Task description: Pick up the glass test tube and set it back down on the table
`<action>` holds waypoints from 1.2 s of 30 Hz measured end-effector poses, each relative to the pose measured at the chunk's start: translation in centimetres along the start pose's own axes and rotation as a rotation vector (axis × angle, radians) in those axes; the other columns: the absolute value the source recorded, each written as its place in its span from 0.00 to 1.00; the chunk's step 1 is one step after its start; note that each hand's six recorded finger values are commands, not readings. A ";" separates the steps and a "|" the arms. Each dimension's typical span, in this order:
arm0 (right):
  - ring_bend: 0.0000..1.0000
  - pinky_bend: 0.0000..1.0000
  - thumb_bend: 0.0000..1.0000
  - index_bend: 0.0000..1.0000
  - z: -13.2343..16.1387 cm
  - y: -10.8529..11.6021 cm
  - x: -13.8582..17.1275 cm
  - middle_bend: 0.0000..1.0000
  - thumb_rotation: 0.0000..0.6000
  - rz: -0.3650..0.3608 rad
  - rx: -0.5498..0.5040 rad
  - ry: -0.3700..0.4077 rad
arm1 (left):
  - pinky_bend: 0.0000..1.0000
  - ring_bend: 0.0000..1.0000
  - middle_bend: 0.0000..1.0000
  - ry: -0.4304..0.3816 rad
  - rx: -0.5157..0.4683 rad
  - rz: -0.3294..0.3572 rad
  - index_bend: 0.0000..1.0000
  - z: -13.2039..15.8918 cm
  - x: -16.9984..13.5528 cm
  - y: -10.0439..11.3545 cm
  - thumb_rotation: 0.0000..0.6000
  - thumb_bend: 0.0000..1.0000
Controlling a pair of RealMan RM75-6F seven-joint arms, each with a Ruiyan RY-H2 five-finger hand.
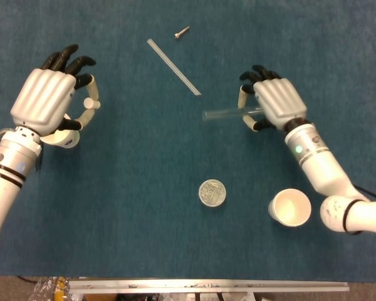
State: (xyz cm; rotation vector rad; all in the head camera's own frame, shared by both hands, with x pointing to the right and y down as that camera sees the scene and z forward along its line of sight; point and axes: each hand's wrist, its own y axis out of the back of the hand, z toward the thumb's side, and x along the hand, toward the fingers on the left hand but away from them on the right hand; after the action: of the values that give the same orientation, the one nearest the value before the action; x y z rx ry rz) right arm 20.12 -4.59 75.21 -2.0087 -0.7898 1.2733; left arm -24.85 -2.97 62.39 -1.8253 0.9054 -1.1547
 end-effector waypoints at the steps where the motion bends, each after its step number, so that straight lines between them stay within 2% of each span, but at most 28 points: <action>1: 0.08 0.18 0.29 0.66 0.0 0.4 0.1 0.22 1.00 -0.008 -0.032 0.004 | 0.06 0.00 0.18 -0.002 -0.016 0.004 0.52 0.3 0.1 0.3 1.00 0.32; 10: 0.08 0.19 0.29 0.66 1.2 2.7 0.8 0.22 1.00 -0.088 -0.181 0.052 | 0.06 0.00 0.18 -0.028 -0.129 -0.004 0.52 2.7 0.9 2.0 1.00 0.32; 17: 0.08 0.19 0.29 0.66 2.3 3.3 0.7 0.22 1.00 -0.109 -0.248 0.068 | 0.06 0.00 0.18 -0.037 -0.166 -0.007 0.52 4.2 1.5 3.0 1.00 0.32; 25: 0.08 0.20 0.29 0.66 4.0 2.8 0.4 0.22 1.00 -0.122 -0.282 0.086 | 0.06 0.00 0.18 -0.043 -0.218 -0.013 0.52 5.6 2.2 3.3 1.00 0.32; 36: 0.08 0.20 0.29 0.66 6.1 2.2 -0.4 0.22 1.00 -0.125 -0.314 0.097 | 0.06 0.00 0.18 -0.018 -0.279 -0.018 0.52 5.7 2.9 3.2 1.00 0.32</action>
State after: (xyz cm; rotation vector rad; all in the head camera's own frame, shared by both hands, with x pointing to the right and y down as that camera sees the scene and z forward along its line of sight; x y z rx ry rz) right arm 14.70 -5.15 71.67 -2.2063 -1.1052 1.0225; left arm -19.06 -5.57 59.09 -2.0658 1.0850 -1.0626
